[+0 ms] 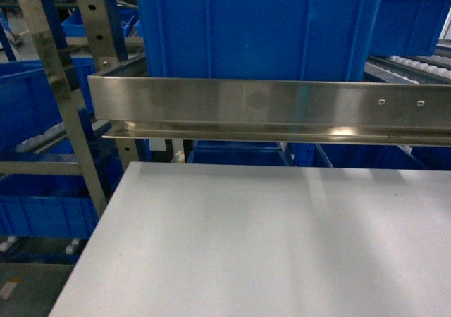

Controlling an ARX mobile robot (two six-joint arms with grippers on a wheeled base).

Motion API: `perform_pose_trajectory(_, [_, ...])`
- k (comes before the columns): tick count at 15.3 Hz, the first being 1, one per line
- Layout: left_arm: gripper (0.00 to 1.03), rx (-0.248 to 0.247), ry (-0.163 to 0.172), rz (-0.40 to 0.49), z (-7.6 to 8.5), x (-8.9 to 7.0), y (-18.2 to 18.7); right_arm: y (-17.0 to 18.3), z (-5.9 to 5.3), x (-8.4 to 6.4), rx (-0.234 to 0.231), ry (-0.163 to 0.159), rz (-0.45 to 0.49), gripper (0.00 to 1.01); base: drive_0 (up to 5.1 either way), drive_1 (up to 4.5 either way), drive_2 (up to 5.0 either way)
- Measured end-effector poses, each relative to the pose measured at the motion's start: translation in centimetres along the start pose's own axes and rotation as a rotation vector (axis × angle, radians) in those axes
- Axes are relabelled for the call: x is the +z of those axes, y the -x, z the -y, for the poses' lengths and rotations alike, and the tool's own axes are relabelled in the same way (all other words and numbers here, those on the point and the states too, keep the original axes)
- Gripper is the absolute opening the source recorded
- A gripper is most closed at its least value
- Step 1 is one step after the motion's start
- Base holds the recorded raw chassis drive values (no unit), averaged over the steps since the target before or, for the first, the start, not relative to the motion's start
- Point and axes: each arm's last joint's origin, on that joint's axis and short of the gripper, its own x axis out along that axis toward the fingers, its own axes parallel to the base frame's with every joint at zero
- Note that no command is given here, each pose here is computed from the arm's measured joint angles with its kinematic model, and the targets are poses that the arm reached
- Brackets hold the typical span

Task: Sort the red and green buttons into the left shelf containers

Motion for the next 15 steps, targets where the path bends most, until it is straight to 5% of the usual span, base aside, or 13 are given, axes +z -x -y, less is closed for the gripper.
perform_pose_trajectory(15, [0.26, 0.003, 0.003, 0.005, -0.05, 0.06, -0.01, 0.0, 0.0, 0.03, 0.0, 0.001, 0.003, 0.26, -4.9, 2.15, 2.8])
